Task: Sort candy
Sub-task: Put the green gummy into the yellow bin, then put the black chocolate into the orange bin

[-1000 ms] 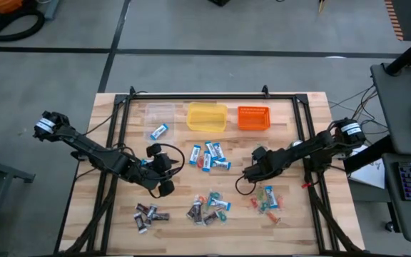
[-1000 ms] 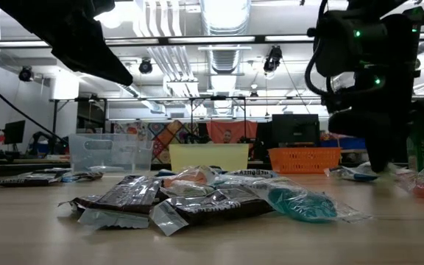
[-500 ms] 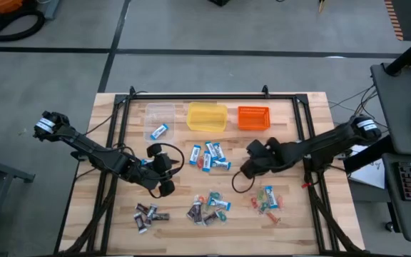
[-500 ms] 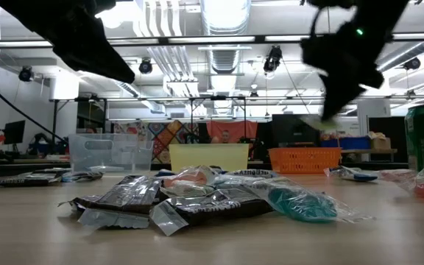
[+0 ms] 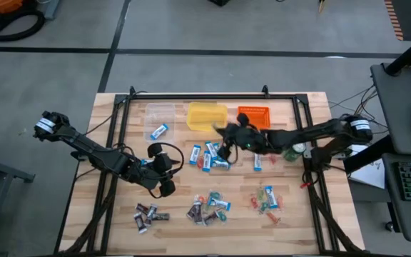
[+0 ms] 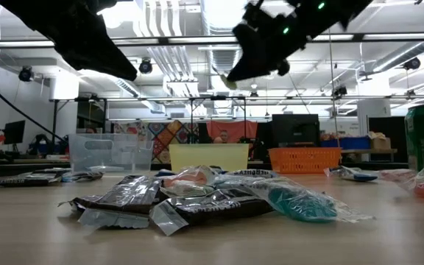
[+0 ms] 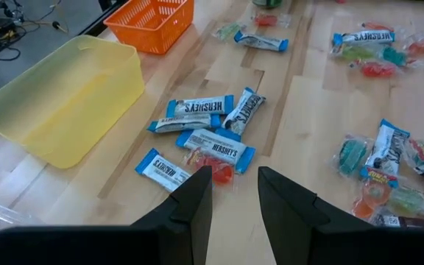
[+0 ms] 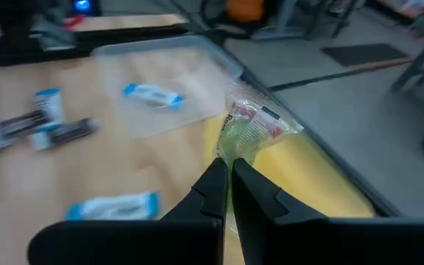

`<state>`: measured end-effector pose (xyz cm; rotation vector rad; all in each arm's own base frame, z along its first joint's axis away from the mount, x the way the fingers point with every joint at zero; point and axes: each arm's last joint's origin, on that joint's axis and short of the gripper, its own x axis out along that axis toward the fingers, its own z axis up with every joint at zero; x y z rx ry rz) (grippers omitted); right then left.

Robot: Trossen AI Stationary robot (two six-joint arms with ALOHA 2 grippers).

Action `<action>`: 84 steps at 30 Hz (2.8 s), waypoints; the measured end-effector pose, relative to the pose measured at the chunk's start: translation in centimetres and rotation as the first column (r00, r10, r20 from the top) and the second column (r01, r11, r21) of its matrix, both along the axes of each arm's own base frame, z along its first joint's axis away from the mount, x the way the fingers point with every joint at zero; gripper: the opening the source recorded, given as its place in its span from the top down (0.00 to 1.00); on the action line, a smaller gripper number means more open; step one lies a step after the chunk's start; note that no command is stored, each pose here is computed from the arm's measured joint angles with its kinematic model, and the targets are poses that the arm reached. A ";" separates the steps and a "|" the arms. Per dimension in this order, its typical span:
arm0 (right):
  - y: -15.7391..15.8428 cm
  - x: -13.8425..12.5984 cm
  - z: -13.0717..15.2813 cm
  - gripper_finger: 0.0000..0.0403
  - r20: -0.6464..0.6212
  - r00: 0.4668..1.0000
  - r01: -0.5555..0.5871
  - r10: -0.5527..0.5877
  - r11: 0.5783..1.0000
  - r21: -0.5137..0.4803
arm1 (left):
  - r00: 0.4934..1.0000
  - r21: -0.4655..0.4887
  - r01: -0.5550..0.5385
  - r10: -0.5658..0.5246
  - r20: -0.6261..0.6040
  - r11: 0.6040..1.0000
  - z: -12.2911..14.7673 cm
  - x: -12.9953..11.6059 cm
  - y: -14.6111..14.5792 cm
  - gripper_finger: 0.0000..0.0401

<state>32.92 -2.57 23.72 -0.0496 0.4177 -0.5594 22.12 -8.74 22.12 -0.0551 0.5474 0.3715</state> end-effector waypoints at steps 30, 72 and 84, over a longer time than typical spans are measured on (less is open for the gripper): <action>-7.9 1.1 -5.3 0.64 -0.034 0.982 0.186 -0.183 0.973 0.133 | 1.000 -0.014 0.003 -0.003 0.000 1.000 0.0 0.0 0.0 0.77; 5.5 -1.7 -0.2 0.66 -0.023 0.939 -0.304 0.343 0.859 0.411 | 0.676 -0.313 -0.710 0.486 -0.554 0.631 -6.5 -2.4 1.8 0.68; 5.5 -1.4 -1.0 0.66 -0.048 0.938 -0.293 0.343 0.860 0.418 | 0.660 -0.262 -0.715 0.501 -0.560 0.648 -7.5 -2.1 1.7 0.46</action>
